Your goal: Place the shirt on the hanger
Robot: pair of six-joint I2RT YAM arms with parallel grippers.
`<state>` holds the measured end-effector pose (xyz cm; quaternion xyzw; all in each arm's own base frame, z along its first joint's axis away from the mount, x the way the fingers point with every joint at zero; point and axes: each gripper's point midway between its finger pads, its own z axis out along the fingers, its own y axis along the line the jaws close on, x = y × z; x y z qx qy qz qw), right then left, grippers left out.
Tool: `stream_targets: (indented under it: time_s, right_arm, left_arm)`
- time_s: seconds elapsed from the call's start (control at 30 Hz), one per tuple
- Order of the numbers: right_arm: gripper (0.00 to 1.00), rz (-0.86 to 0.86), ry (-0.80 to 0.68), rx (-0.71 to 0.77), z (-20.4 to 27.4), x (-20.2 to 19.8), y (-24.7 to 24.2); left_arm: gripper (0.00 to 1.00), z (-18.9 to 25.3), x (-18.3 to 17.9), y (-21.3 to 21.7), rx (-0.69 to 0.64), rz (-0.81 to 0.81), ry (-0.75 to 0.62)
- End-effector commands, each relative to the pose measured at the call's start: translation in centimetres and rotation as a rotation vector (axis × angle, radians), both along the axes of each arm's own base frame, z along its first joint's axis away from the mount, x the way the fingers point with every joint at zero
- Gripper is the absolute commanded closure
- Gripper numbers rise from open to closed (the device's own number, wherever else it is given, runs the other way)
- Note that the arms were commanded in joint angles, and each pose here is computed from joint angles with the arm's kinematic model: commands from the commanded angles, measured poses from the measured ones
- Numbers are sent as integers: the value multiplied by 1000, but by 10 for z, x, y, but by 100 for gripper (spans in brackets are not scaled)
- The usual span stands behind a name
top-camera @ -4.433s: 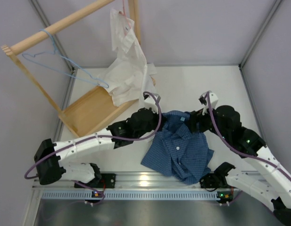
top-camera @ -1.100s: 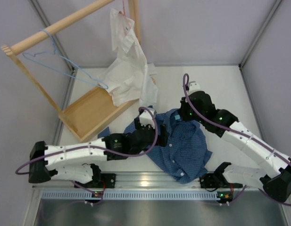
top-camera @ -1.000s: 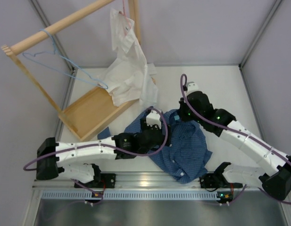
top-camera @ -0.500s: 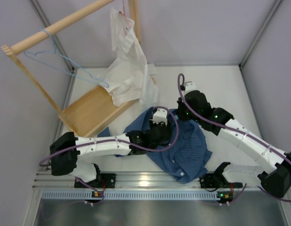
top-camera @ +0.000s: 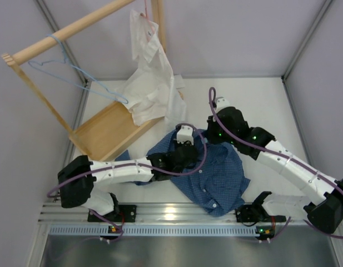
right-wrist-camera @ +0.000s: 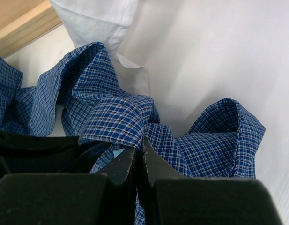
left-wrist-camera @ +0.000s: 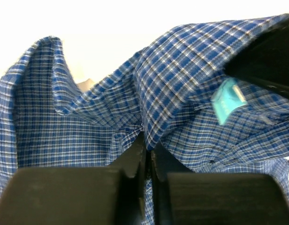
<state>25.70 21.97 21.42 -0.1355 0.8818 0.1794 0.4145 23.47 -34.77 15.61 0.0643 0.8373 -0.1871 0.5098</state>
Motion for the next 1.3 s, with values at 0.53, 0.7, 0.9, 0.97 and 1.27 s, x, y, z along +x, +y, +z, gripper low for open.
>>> stream_targets:
  time_s: [0.53, 0.7, 0.9, 0.97, 1.27]
  right_arm:
    - [35, 557, -321, 224, 160, -56, 116]
    - [36, 567, -405, 211, 198, -38, 165]
    - [37, 650, -536, 194, 225, -21, 231]
    - [37, 647, -581, 195, 234, -9, 249]
    - [42, 643, -735, 199, 244, 39, 301]
  left_arm:
    - [100, 2, -36, 90, -269, 37, 24]
    - [100, -2, -37, 106, -319, 92, 21]
    - [100, -18, -37, 112, -362, 127, 27]
    - [100, -22, -38, 110, -365, 122, 35]
    - [100, -45, -42, 109, -337, 114, 68]
